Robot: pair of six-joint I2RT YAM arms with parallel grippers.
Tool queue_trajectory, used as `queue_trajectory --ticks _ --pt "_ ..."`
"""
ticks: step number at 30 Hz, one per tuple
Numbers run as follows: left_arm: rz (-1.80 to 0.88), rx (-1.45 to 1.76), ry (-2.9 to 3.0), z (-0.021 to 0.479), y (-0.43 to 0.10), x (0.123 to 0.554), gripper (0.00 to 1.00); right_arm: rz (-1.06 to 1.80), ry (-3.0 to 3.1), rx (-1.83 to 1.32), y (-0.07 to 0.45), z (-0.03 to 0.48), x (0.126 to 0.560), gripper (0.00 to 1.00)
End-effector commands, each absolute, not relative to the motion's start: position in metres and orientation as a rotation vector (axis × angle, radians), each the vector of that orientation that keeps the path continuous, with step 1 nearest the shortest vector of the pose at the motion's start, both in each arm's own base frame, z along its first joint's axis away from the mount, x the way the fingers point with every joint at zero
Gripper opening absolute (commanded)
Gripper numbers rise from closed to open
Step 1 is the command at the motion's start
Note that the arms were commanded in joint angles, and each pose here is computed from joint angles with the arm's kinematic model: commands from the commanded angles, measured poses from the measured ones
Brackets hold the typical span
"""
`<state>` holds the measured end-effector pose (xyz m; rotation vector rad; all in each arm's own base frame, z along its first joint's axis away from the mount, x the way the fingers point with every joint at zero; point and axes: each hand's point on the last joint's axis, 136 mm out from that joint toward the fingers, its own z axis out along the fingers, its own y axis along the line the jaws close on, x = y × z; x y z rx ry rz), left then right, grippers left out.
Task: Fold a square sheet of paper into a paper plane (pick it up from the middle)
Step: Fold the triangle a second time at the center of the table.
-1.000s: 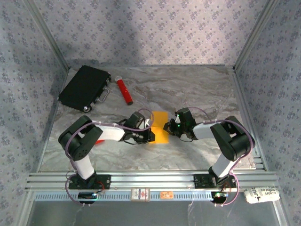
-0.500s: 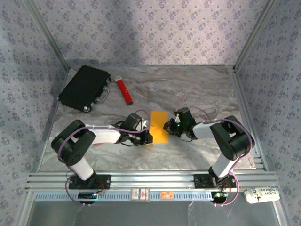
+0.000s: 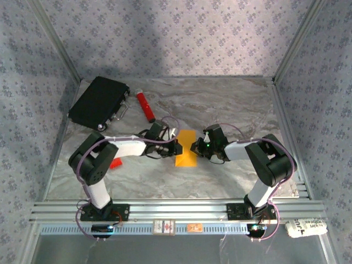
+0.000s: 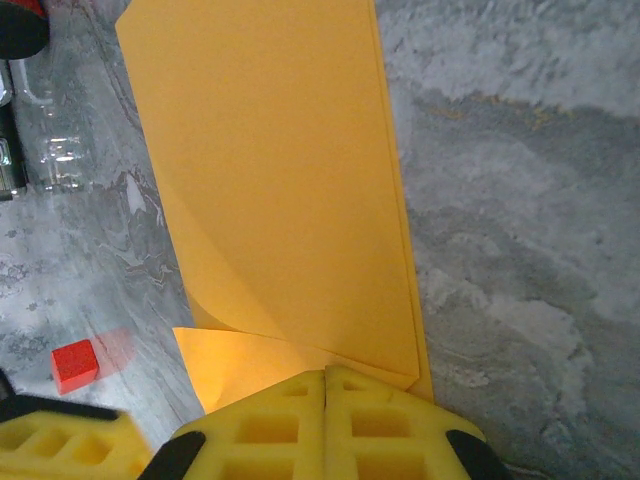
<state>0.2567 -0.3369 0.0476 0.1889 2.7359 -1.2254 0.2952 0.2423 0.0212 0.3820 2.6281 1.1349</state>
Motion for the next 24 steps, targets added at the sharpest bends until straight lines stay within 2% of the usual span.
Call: queue_trajectory --ticks 1,10,14,20,24 --pt "-1.128 0.256 2.804 0.030 -0.332 0.256 0.07 1.093 2.683 0.375 0.239 0.013 0.289 0.00" --pt "-1.124 0.170 2.899 0.003 -0.319 0.237 0.03 1.046 2.649 0.349 0.229 0.040 0.288 0.10" --pt "-1.195 0.059 2.892 0.002 -0.320 0.231 0.03 0.991 2.668 0.385 0.219 0.044 0.277 0.17" --pt "-1.162 -0.059 2.873 0.005 -0.317 0.226 0.02 0.911 2.717 0.452 0.206 0.043 0.255 0.27" --pt "-1.162 -0.088 2.853 0.008 -0.322 0.225 0.03 0.939 2.739 0.416 0.214 0.048 0.243 0.32"
